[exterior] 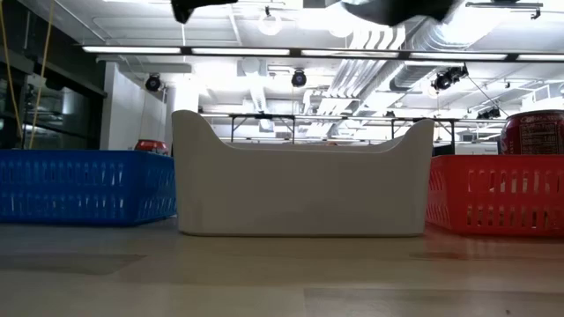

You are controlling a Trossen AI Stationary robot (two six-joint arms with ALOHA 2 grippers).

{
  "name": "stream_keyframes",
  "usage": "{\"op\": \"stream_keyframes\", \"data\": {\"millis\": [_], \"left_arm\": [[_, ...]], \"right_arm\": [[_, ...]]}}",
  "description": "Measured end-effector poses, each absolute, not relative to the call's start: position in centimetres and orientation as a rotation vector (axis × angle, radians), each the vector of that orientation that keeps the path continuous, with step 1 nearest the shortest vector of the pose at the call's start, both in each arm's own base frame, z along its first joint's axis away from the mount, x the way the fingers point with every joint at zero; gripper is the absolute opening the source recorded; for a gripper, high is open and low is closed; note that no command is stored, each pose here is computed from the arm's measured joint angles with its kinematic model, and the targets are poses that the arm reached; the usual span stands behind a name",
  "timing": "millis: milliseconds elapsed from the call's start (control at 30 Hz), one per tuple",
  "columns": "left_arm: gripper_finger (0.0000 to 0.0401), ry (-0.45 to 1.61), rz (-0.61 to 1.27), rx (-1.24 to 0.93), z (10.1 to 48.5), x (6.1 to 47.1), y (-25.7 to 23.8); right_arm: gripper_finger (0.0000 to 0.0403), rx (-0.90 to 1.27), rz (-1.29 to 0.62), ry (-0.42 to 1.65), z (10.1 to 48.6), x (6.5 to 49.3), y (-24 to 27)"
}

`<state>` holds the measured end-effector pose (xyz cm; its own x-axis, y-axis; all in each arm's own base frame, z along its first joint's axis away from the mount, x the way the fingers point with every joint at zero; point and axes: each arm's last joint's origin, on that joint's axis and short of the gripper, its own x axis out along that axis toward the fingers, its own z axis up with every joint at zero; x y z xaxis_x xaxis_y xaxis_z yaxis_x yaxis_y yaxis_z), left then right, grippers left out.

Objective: Sort candy
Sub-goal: Put the white chocolate into the blue bin

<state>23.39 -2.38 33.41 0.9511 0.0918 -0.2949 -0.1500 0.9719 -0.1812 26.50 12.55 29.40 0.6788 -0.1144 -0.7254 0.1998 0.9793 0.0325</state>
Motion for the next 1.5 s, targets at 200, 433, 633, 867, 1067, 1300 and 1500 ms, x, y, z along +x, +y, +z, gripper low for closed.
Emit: {"op": "stream_keyframes", "data": {"millis": [200, 433, 633, 867, 1067, 1300, 1500], "left_arm": [[0.023, 0.26, 0.041, -0.179, 32.2, 26.3, -4.0], [0.023, 0.195, 0.033, -0.205, 31.9, 27.6, -4.6], [0.023, 0.159, 0.092, -0.248, 32.2, 27.7, -4.4], [0.023, 0.04, 0.049, -0.297, 33.2, 28.0, -4.6], [0.023, 0.056, 0.06, -0.298, 32.4, 28.8, -4.7], [0.0217, -0.007, 0.099, -0.302, 31.8, 30.3, -4.8], [0.011, -0.001, 0.11, -0.28, 31.6, 30.5, -4.8]], "right_arm": [[0.0, -0.042, -0.161, 0.625, 29.6, 30.8, 9.8], [0.0, -0.142, -0.167, 0.555, 31.4, 31.7, 8.4], [0.0, -0.217, -0.145, 0.501, 33.1, 31.9, 8.5], [0.0, -0.265, -0.156, 0.488, 33.4, 32.1, 8.3], [0.0, -0.267, -0.147, 0.443, 33.8, 32.2, 8.4], [0.0, -0.271, -0.143, 0.456, 33.7, 32.2, 8.4], [0.0, -0.268, -0.142, 0.468, 33.6, 32.1, 8.4]]}}
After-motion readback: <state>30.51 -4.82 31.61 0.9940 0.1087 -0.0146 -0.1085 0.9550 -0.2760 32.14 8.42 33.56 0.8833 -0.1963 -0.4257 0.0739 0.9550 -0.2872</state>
